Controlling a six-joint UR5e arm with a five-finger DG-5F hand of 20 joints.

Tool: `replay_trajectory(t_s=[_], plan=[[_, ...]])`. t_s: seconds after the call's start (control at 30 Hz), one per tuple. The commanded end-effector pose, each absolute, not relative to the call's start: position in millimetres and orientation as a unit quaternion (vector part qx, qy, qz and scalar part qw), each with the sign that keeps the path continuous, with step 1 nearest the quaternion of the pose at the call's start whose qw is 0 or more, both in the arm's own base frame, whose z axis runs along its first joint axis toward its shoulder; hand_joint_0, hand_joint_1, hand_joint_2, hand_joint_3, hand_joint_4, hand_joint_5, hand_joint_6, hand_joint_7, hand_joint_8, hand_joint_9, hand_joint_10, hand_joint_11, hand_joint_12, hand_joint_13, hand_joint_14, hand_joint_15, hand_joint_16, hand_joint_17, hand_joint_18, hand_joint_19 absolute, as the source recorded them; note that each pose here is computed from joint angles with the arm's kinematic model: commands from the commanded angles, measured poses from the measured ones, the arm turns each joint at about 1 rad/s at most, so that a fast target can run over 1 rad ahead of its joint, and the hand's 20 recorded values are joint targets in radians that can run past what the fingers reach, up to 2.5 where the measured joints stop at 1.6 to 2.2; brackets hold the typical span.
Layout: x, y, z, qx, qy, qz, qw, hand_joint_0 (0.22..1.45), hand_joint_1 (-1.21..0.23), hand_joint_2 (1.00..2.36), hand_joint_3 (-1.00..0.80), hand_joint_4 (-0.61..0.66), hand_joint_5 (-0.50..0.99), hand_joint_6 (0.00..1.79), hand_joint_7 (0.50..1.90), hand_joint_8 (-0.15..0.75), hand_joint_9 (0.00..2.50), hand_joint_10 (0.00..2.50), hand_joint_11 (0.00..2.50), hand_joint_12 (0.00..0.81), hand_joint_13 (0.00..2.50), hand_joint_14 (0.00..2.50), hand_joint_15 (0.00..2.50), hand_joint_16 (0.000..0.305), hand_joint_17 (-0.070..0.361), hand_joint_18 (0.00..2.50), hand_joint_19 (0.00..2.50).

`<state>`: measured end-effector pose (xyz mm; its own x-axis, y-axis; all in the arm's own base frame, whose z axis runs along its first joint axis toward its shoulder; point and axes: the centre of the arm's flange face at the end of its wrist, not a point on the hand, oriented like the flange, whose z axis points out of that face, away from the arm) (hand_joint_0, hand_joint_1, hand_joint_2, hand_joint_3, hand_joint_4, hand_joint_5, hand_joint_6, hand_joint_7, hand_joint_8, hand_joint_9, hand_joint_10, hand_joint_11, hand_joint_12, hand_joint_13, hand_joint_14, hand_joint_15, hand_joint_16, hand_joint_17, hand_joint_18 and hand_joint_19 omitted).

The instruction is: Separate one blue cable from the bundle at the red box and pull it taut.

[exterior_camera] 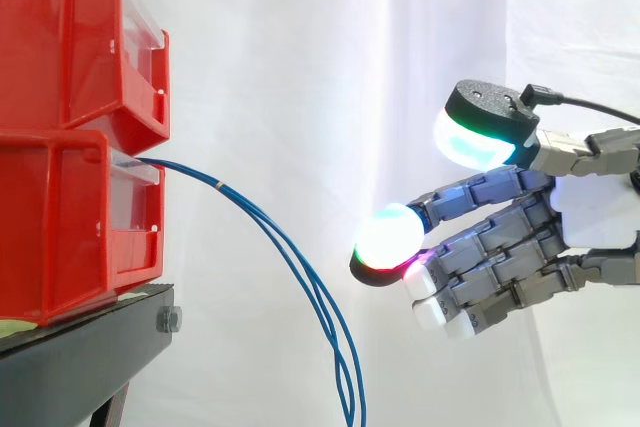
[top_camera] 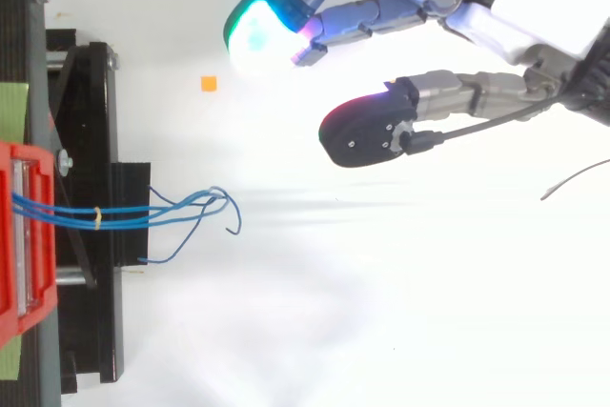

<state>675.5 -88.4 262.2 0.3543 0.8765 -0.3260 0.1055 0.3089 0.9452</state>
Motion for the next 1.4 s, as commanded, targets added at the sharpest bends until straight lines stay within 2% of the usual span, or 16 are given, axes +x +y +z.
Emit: replay_trajectory(t_s=[0.0,0.37,0.73,0.9,1.37], plan=[[678,-88,257,0.505,0.486,0.297,0.648,0.5,-0.58,1.0,-0.5,0.23,-0.2,0.5,0.87,0.323,0.66,0.01,0.6,0.372,0.7,0.02,0.48,0.042,0.094,0.48,0.49],[702,-90,231,0.506,0.484,0.303,0.647,0.5,-0.58,1.0,-0.5,0.23,-0.2,0.5,0.87,0.32,0.66,0.01,0.62,0.367,0.71,0.02,0.49,0.041,0.093,0.48,0.5],[722,-81,213,0.491,0.475,0.367,0.631,0.5,-0.58,1.0,-0.5,0.24,-0.2,0.5,0.88,0.326,0.67,0.01,0.62,0.372,0.72,0.02,0.51,0.042,0.094,0.49,0.51],[723,-79,214,0.488,0.475,0.38,0.626,0.48,-0.59,1.0,-0.5,0.24,-0.2,0.5,0.93,0.329,0.67,0.01,0.63,0.382,0.72,0.02,0.51,0.043,0.097,0.5,0.51],[727,-74,216,0.479,0.468,0.396,0.628,0.46,-0.72,1.0,-0.5,0.25,-0.2,0.5,0.96,0.339,0.66,0.01,0.66,0.39,0.74,0.02,0.53,0.046,0.103,0.54,0.52]])
